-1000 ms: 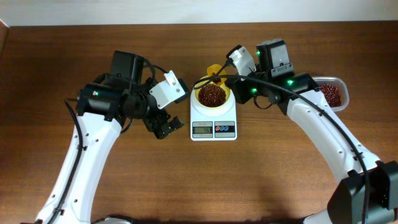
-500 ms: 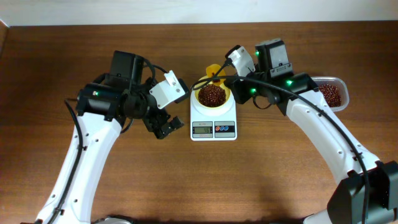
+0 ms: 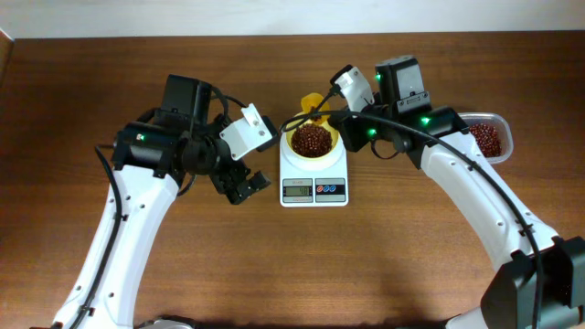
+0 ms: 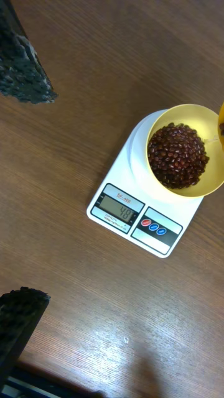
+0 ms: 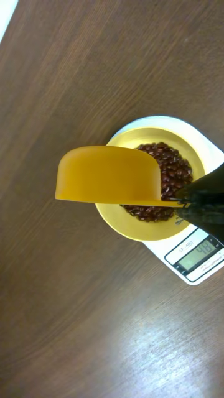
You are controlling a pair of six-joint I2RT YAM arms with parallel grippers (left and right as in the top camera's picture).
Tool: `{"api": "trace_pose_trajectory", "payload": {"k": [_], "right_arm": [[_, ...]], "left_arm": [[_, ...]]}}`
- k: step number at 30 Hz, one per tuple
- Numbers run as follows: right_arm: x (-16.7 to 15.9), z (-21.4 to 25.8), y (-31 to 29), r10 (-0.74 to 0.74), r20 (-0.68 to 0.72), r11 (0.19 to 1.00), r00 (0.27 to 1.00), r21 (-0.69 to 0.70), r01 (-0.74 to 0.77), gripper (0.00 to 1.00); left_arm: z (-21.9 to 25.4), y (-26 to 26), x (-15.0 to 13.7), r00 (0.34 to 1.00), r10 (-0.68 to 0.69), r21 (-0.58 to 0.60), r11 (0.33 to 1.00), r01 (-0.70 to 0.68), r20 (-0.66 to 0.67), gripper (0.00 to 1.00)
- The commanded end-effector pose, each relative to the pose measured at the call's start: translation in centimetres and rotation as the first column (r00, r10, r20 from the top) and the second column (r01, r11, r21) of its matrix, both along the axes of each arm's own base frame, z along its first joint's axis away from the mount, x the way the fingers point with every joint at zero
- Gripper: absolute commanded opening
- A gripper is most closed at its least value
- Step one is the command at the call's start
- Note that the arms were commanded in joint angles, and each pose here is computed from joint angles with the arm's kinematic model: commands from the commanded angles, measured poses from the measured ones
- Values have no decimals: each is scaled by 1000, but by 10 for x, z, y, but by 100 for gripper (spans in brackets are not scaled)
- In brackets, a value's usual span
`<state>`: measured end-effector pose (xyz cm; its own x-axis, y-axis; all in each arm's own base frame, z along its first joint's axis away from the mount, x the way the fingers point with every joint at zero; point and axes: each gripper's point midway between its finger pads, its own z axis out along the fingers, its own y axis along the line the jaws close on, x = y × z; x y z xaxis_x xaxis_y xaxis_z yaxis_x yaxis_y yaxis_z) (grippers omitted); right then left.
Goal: Scoop item into bowl and weigh 50g on scale
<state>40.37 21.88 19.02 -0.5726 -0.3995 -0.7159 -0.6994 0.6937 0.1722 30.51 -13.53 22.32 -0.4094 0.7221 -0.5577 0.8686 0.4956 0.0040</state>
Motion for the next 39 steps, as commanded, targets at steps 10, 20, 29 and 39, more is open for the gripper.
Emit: {"api": "trace_pose_trajectory", "payload": {"k": [10,20,29,39], "right_arm": [[1,20,10,24,29,999,999,37,-26,4],[-3,14,9,27,-1,999,1000,30,-27,4],[-3,12,13,22,7,1000,1000,4,-22,4],[-3,11,7,-6,8,999,1000,-39,6,4]], "left_arm": [[1,-2,-1,1000,-17,-11,1000,17,2,99],[1,-2,-1,1000,-17,-11,1000,17,2,99],[1,-2,-1,1000,-17,-11,1000,17,2,99],[1,-2,-1,1000,-17,-11,1000,17,2,99]]}}
